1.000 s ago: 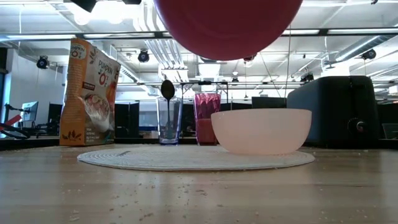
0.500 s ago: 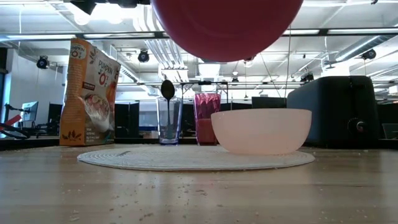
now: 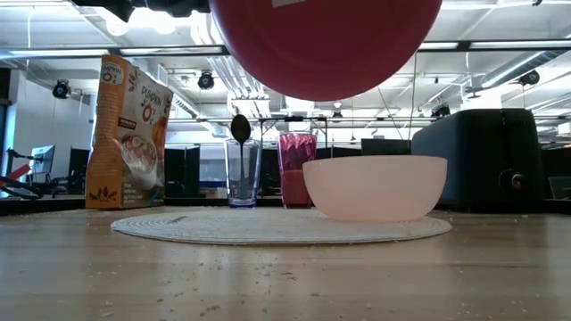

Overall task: Arrange a breakfast setting
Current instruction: Put the pink plate on the table placemat to the left of the orange bowl

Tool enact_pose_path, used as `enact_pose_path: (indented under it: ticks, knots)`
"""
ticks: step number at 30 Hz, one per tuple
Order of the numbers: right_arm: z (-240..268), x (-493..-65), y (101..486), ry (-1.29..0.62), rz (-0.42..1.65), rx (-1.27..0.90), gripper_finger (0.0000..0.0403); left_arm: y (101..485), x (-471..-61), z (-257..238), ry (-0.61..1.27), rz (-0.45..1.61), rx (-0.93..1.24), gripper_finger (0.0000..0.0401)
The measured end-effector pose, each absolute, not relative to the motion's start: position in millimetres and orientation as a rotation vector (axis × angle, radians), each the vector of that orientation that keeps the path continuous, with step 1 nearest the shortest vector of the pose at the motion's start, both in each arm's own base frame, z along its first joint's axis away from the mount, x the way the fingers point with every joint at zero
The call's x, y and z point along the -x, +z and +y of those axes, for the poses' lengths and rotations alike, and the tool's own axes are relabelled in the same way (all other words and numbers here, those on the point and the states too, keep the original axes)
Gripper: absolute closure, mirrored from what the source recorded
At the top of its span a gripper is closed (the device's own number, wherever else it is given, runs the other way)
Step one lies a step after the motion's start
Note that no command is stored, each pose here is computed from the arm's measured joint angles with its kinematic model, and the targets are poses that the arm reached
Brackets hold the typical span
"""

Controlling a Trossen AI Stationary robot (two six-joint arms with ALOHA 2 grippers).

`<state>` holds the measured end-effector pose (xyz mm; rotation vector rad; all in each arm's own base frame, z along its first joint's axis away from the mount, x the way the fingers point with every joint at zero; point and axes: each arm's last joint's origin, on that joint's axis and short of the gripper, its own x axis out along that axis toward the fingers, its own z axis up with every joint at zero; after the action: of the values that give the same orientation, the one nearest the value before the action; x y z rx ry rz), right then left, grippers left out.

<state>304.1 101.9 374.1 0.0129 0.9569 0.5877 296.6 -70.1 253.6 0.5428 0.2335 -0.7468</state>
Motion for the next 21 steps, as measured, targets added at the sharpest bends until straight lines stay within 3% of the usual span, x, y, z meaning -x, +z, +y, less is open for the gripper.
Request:
enact_pose_path:
  ticks: [7, 13, 21]
  knots:
    - [90, -282, 384, 0.368, 1.027, -0.020, 0.0271, 258, -285, -58, -0.624, 0.358, -0.597, 0.0397]
    - [85, -278, 387, 0.192, 1.022, -0.046, 0.0270, 257, -269, -38, -0.373, 0.732, -0.648, 0.0397]
    - [84, -277, 386, 0.161, 1.031, -0.077, 0.0280, 222, -261, -30, -0.293, 1.008, -0.576, 0.0397]
